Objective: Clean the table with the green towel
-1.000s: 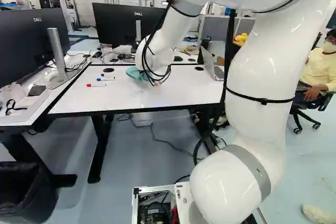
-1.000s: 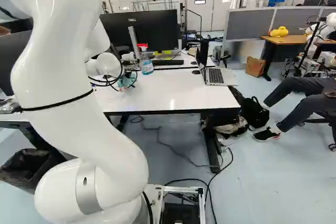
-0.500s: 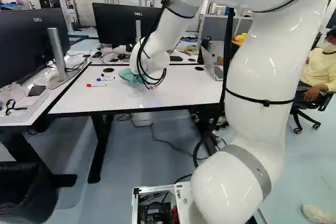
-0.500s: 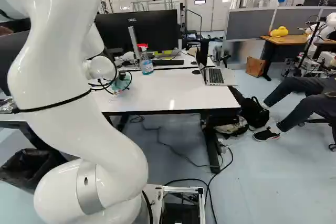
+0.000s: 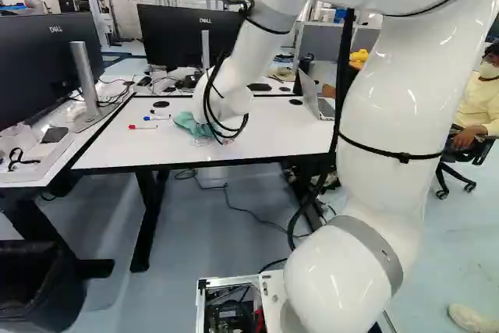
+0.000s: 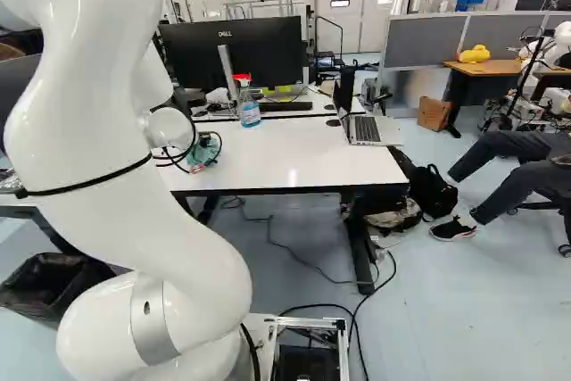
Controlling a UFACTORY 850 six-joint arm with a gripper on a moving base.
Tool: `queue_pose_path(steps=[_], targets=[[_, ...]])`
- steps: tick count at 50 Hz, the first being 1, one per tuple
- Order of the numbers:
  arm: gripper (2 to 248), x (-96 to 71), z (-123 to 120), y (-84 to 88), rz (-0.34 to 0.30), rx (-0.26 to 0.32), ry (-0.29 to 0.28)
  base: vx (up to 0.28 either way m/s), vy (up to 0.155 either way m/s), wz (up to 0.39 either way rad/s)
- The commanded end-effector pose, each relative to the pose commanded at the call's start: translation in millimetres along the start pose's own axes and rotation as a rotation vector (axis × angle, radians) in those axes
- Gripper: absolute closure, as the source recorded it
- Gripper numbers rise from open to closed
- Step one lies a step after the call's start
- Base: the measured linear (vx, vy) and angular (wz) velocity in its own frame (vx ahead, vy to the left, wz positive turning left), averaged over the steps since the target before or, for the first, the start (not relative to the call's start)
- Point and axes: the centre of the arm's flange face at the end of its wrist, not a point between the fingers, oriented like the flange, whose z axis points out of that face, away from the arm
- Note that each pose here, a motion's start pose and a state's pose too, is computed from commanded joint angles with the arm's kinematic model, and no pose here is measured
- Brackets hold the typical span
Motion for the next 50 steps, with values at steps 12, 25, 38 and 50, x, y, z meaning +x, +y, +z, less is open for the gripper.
queue_pose_path(steps=[12, 25, 38, 50], targets=[[199, -13.6, 0.2, 0.0, 0.000, 0.000, -0.004, 0.000, 0.000, 0.000], [199, -28.9, 1.5, -4.7, -0.006, 0.008, -0.025, 0.000, 0.000, 0.000], [199, -32.0, 3.0, -5.2, -0.007, 0.009, -0.032, 0.000, 0.000, 0.000], [199, -32.0, 3.0, -5.2, -0.007, 0.009, -0.032, 0.000, 0.000, 0.000]])
